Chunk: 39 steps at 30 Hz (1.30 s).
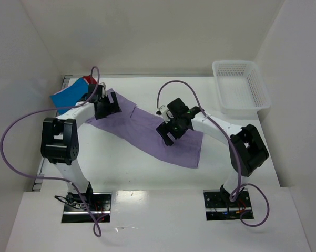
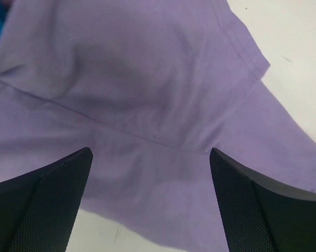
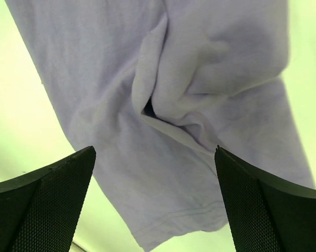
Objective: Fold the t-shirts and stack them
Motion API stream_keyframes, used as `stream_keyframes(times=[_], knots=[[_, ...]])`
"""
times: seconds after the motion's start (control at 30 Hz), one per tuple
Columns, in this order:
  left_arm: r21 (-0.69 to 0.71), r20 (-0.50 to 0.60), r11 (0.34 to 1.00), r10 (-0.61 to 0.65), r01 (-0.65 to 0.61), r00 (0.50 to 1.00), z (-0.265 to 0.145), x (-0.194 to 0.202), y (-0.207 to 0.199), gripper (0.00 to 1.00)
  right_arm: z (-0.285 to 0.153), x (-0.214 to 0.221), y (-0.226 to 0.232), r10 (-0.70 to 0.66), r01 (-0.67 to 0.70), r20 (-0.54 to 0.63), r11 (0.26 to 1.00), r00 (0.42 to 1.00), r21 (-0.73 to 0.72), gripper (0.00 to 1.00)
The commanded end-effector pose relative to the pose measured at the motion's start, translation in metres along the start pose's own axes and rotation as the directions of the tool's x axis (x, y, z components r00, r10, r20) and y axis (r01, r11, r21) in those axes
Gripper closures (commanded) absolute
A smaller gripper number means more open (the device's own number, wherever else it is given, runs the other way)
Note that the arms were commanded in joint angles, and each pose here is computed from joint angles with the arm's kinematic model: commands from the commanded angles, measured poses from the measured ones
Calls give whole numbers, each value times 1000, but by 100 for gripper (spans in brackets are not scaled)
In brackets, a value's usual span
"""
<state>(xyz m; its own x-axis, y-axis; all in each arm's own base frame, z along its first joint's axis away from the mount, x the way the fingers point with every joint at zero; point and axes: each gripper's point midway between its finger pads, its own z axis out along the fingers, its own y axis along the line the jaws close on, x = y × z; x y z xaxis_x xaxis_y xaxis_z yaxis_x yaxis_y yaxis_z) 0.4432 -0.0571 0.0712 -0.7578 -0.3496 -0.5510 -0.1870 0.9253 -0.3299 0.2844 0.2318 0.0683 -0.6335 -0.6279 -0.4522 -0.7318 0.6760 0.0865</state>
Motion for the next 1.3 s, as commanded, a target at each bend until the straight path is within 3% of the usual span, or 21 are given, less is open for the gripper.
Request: stream_keyframes(times=[0.0, 0.2, 0.4, 0.8, 0.83, 0.93, 1.1, 1.27], knots=[[-1, 25, 1000, -19, 19, 1000, 12, -14, -13, 0, -19, -28, -8, -57, 51, 99, 997, 993, 66, 0], [-10, -61, 1000, -8, 7, 998, 44, 18, -27, 0, -44, -44, -17, -72, 48, 170, 989, 983, 142, 0], [9, -75, 1000, 12, -12, 997, 63, 19, -46, 0, -69, -62, -17, -82, 38, 265, 985, 961, 166, 0], [117, -165, 989, 114, -95, 980, 103, 39, -113, 0, -81, -60, -21, -87, 27, 290, 978, 953, 206, 0], [131, -137, 987, 115, -97, 984, 104, 24, -123, 0, -81, -60, -21, -87, 27, 290, 978, 953, 206, 0], [178, -171, 976, 155, -124, 973, 117, 29, -137, 0, -82, -57, -21, -87, 27, 289, 978, 953, 206, 0], [379, -135, 899, 287, -218, 948, 119, 21, -202, 0, -83, -56, -22, -88, 23, 296, 976, 951, 216, 0], [402, -56, 855, 381, -328, 923, 104, 10, -226, 0, -81, -59, -29, -72, 1, 296, 972, 953, 234, 0]])
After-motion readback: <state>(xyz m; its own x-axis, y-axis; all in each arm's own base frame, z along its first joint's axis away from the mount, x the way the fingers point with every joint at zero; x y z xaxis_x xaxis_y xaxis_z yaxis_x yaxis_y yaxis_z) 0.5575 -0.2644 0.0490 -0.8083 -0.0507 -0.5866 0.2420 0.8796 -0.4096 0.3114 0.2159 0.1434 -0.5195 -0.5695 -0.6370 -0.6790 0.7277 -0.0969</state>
